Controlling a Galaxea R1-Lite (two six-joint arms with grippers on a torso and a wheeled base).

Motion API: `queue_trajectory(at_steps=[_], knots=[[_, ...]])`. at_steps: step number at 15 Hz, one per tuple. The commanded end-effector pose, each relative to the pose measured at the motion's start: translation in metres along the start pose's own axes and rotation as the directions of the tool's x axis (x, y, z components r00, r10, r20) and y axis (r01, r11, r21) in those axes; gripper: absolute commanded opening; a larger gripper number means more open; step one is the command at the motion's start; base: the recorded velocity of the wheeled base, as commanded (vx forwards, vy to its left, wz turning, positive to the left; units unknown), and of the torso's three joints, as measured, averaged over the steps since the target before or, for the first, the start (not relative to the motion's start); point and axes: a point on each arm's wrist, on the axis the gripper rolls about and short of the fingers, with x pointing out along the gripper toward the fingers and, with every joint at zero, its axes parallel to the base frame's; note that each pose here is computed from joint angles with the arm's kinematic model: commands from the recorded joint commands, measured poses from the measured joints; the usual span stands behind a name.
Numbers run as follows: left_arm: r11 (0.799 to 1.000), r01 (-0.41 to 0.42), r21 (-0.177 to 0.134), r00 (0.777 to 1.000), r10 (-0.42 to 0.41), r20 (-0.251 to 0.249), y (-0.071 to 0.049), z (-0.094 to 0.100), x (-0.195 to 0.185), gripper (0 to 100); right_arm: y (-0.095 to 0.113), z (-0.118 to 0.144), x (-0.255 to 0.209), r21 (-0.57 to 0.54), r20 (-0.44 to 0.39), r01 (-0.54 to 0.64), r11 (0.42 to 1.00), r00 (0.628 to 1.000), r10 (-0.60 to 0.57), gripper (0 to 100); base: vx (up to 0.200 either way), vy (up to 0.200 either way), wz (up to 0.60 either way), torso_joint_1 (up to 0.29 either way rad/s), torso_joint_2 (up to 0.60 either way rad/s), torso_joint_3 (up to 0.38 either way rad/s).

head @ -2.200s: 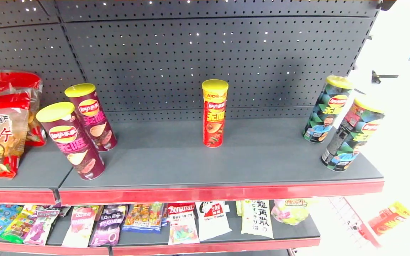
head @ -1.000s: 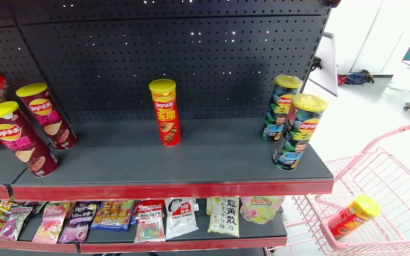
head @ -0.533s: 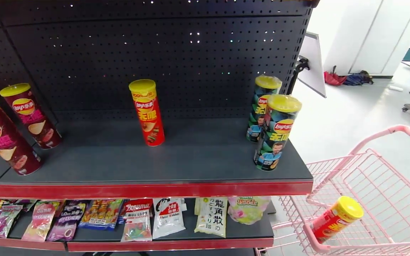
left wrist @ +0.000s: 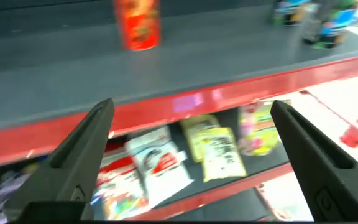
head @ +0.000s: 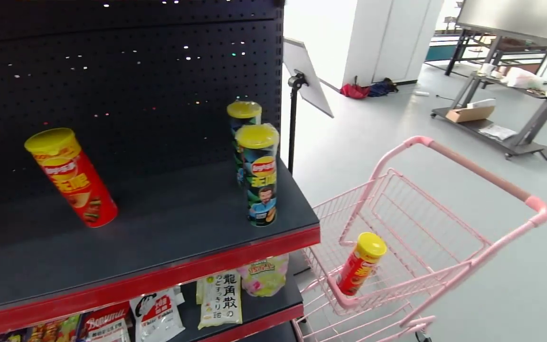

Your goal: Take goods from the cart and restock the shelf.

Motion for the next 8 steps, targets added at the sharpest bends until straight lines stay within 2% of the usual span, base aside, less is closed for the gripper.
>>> queue_trajectory(at_steps=[1,8], knots=[[1.0,0.0,0.0,1.0,0.0,-0.001,0.0,0.0,0.0001,100,0.0,-0.0001,0.0,0.0,-0.001,-0.001,1.0,1.0,0.001,100,0.0,0.0,-0.6,0.002,0.0,0.007],[1.0,0.0,0.0,1.0,0.0,-0.001,0.0,0.0,0.0001,100,-0.0001,-0.0001,0.0,0.003,-0.001,0.005,1.0,1.0,-0.005,100,0.0,0.0,0.0,0.0,0.0,0.0]])
